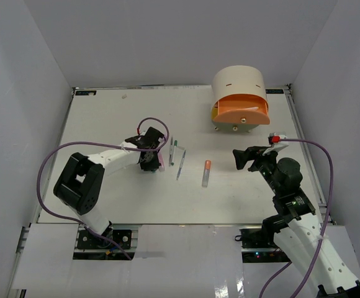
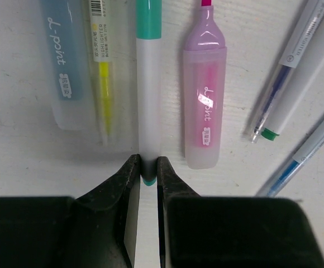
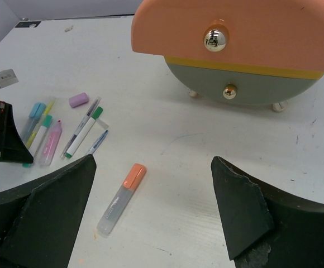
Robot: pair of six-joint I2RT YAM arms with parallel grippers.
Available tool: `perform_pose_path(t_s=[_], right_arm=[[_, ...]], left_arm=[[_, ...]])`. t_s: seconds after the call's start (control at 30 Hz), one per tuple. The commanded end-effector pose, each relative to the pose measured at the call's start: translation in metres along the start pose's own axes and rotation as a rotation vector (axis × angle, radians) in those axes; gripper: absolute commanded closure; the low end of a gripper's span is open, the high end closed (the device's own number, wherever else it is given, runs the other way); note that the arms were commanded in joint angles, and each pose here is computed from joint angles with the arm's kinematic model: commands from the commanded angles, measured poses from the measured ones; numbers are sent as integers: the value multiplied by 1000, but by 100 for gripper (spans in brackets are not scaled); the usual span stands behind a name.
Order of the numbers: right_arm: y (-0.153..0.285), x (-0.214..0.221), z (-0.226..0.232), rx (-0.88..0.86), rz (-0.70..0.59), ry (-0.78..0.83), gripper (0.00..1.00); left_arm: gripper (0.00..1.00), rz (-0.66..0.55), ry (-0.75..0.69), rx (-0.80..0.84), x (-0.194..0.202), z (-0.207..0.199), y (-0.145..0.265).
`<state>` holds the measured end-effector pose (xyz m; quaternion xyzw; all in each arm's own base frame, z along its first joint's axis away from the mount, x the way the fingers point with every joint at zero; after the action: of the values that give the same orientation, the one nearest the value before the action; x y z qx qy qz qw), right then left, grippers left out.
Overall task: Sort the stationery into containers
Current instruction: Pick up the pen from the center of the board.
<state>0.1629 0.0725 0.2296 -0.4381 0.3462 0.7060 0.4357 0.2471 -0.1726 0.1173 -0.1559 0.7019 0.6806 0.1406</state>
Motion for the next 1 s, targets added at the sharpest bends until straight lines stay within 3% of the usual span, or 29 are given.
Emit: perform_pose_path(t_s=[0.0, 0.23, 0.37, 0.6, 0.77, 0.97], right_arm=[[0, -11, 4, -17, -26, 18, 10], [-1, -24, 20, -130, 64, 20, 10], [-7, -42, 37, -224, 125, -6, 10], [-33, -76, 67, -386, 260, -73, 9], [-50, -95, 86, -481, 268, -122, 9], [-71, -99, 110, -543, 304, -174, 7]], left_arm=[[98, -106, -7, 74, -19, -6, 33], [100, -253, -173, 169, -38, -1, 81], [100, -395, -467, 245, -50, 5, 109], [100, -694, -797, 459, -61, 1, 146], [100, -819, -907, 607, -67, -11, 162], [100, -869, -1004, 682, -70, -22, 169]])
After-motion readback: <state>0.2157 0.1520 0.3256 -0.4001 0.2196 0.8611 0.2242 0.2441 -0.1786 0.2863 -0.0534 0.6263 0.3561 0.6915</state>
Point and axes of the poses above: each gripper's point midway between its finger pads, its own y axis back along the fingers, its own z axis along the line the jaws close on, x = y × z, the point moved 10 cm from there along y, back along the fingers, and after that the axes turned 9 degrees about -y, right-handed, at the moved point
